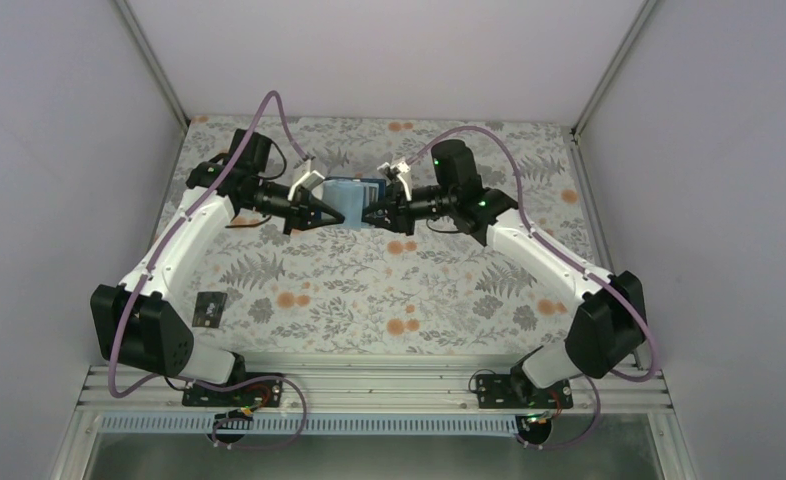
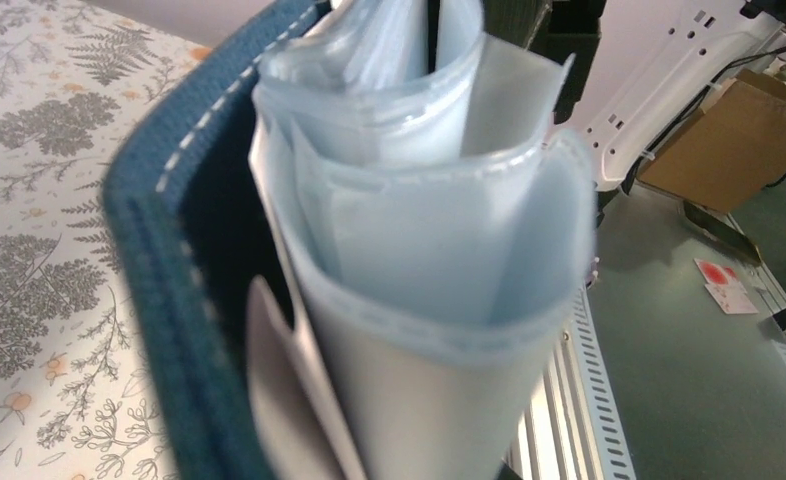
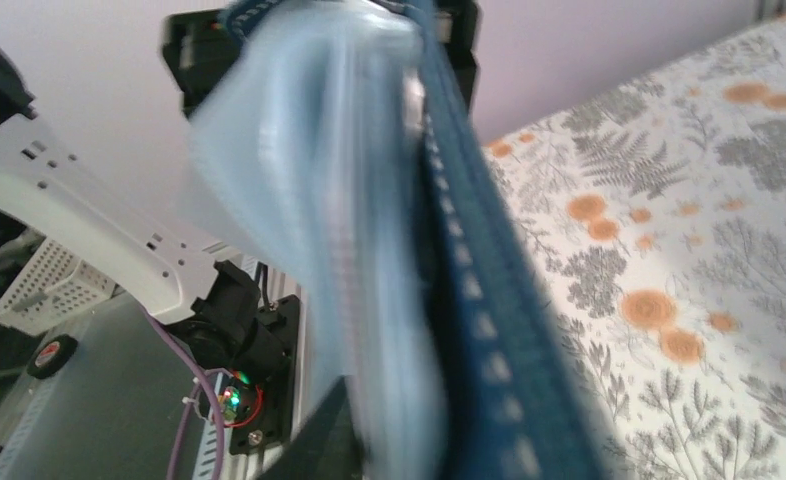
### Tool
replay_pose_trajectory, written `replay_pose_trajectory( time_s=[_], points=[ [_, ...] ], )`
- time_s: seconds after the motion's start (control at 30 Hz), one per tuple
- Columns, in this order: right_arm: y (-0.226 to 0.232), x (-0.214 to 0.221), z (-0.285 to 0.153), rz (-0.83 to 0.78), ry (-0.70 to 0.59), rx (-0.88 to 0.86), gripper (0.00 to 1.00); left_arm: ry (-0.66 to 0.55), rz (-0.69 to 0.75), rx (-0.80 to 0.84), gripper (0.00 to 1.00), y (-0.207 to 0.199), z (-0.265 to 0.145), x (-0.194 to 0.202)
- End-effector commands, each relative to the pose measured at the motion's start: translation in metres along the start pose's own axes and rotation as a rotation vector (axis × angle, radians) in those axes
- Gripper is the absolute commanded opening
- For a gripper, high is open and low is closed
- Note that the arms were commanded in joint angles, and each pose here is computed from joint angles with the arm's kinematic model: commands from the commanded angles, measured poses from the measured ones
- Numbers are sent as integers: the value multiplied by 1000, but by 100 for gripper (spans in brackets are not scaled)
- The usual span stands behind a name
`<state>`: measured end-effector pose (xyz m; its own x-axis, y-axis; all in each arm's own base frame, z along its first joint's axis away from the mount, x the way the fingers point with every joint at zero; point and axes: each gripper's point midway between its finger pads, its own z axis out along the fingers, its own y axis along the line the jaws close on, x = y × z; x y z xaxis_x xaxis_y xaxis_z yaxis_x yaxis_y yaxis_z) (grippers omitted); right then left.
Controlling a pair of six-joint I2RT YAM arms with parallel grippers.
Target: Take the credit cards out of the card holder
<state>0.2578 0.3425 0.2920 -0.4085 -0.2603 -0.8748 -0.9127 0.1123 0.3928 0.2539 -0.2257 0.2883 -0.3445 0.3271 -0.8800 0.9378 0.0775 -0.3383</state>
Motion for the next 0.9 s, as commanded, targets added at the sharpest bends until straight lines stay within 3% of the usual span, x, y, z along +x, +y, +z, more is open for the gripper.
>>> replay_pose_trajectory(
  time_s=[0.0,0.1,0.13,0.17,0.2,0.23,0.47,0.63,0.87],
  points=[
    [16,-16,6,-51,-47,-78,13,-42,60,54,2,-19,-1,-10],
    [22,-20,3,-45,-53,-96,4,-27,52,20,6,-13,-1,-7],
    [19,-22,3,-34,-56,-74,4,-17,43,-6,27,-8,-1,-7],
    [11,-23,3,-11,-57,-25,4,-4,34,-42,65,-1,-2,-7],
    [3,-24,3,19,-58,25,4,11,27,-90,89,7,-3,-7],
    [-8,-24,3,66,-56,78,4,25,16,-146,99,17,-4,-8],
    [-54,-19,16,356,-73,360,4,115,24,-457,100,63,-13,-17],
    [-36,-31,26,288,-76,320,4,171,-4,-620,100,89,-20,-16],
    [-20,-32,8,217,-67,267,4,181,-57,-828,100,119,-76,-2]
  ],
)
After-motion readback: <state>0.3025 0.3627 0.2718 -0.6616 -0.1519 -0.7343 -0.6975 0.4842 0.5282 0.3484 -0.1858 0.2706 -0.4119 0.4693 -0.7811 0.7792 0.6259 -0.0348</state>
